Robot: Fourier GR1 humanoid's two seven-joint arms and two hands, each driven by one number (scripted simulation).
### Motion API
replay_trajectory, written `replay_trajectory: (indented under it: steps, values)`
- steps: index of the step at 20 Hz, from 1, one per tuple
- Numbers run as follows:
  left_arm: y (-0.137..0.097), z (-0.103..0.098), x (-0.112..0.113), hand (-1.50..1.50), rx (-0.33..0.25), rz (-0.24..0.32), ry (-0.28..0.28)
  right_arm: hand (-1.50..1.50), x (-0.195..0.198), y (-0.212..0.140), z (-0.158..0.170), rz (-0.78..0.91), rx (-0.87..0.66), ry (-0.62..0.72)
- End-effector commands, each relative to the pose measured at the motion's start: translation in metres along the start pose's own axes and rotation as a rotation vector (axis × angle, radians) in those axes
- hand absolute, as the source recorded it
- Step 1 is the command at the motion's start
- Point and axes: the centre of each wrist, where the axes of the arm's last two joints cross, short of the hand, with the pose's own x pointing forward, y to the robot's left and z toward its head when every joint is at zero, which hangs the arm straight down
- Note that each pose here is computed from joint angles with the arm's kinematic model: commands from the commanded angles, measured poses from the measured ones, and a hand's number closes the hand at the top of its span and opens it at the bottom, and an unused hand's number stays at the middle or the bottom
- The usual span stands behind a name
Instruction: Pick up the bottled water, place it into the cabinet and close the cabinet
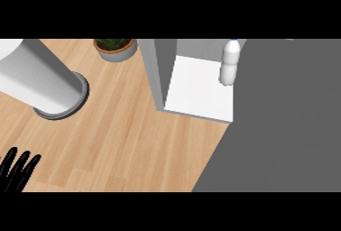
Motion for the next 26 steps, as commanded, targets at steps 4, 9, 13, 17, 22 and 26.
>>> replay_trajectory:
  steps: [4,9,13,17,22,26]
  values:
    - [0.007,-0.01,0.011,-1.5,-0.026,0.0,-0.035,1.5,-0.014,0.002,-0.02,-0.124,-0.092,0.051]
    - [0.007,-0.006,0.012,-1.5,-0.041,0.008,-0.004,1.5,-0.026,0.001,-0.028,-0.239,-0.12,0.059]
    - [0.015,-0.016,0.019,-1.5,-0.035,-0.016,-0.05,1.5,-0.037,-0.005,-0.043,-0.336,-0.13,0.035]
    - [0.014,-0.012,0.019,-1.5,-0.039,0.006,-0.029,1.5,-0.052,-0.017,-0.058,-0.417,-0.121,0.065]
    - [0.02,-0.008,0.022,-1.5,0.015,-0.003,-0.02,1.5,-0.07,-0.067,-0.074,-0.349,-0.307,0.094]
    - [0.023,-0.007,0.024,-1.5,0.008,0.014,-0.017,1.5,-0.087,-0.106,-0.102,-0.315,-0.446,0.127]
